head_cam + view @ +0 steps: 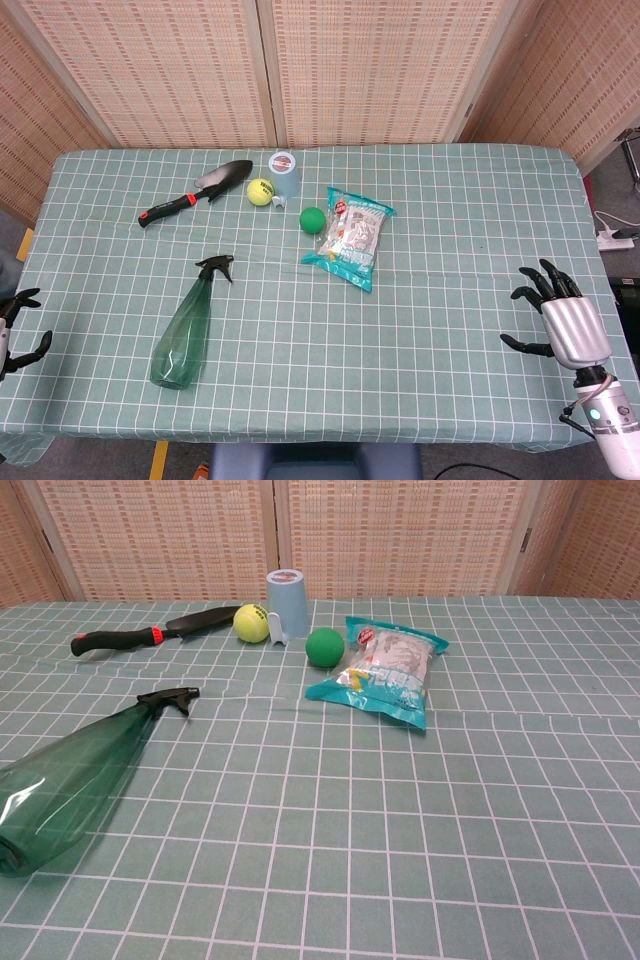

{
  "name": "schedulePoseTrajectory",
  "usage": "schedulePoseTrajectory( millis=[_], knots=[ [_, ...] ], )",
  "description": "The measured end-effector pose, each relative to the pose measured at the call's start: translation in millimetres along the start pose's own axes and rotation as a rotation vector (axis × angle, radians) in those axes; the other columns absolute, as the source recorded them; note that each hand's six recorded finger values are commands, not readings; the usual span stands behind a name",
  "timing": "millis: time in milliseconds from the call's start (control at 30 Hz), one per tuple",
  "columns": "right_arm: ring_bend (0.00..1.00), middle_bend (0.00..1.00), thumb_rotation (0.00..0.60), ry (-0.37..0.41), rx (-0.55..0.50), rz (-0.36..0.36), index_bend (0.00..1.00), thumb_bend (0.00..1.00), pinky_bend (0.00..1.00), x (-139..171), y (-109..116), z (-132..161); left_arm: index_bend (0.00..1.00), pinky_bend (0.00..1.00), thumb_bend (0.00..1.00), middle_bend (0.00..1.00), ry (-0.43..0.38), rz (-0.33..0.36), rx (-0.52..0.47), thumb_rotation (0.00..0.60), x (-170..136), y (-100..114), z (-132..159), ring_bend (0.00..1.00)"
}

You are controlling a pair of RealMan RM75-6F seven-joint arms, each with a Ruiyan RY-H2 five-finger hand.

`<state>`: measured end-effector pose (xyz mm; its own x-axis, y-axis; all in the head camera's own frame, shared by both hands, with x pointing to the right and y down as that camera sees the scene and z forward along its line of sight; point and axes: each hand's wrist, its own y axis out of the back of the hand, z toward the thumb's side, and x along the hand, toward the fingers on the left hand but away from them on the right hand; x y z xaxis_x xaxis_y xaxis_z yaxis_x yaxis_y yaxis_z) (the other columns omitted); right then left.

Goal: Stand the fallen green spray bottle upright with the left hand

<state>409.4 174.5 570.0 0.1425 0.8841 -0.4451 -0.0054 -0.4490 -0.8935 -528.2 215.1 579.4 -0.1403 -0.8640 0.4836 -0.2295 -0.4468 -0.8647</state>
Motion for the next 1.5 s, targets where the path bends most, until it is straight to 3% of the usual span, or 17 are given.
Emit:
schedulePoseTrajectory(
  millis=[467,700,833,967,1133,1333,1500],
  knots=[
    [0.0,0.15,0.6,0.0,-0.003,0.029,0.39,0.06,0.16,2,-2,-1,0.19,0.19,0.35,0.29,-0.003,0.006,-0.004,0.6,1,-1,3,0.17],
    [0.0,0.15,0.6,-0.013,-0.008,0.049,0.39,0.05,0.16,3,-3,-2,0.22,0.21,0.35,0.27,-0.016,0.01,-0.057,0.6,3,1,18,0.17],
    [0.0,0.15,0.6,-0.003,-0.001,0.064,0.39,0.06,0.16,2,-4,-1,0.22,0.22,0.35,0.26,-0.044,0.016,-0.107,0.6,8,9,43,0.17],
    [0.0,0.15,0.6,0.003,-0.011,0.077,0.39,0.06,0.16,2,-5,-1,0.24,0.24,0.33,0.26,-0.08,0.022,-0.152,0.6,20,24,88,0.18],
    [0.0,0.15,0.6,0.015,-0.021,0.09,0.39,0.05,0.16,3,-5,-1,0.26,0.28,0.31,0.29,-0.099,0.047,-0.095,0.6,49,46,142,0.23],
    [0.0,0.15,0.6,0.02,-0.044,0.101,0.39,0.06,0.16,5,-5,-2,0.26,0.32,0.26,0.31,-0.009,0.018,0.07,0.6,92,50,189,0.29],
    [0.0,0.15,0.6,-0.002,-0.058,0.103,0.39,0.06,0.16,5,-5,-7,0.25,0.32,0.24,0.27,0.185,-0.103,0.19,0.6,120,28,208,0.27]
  ],
)
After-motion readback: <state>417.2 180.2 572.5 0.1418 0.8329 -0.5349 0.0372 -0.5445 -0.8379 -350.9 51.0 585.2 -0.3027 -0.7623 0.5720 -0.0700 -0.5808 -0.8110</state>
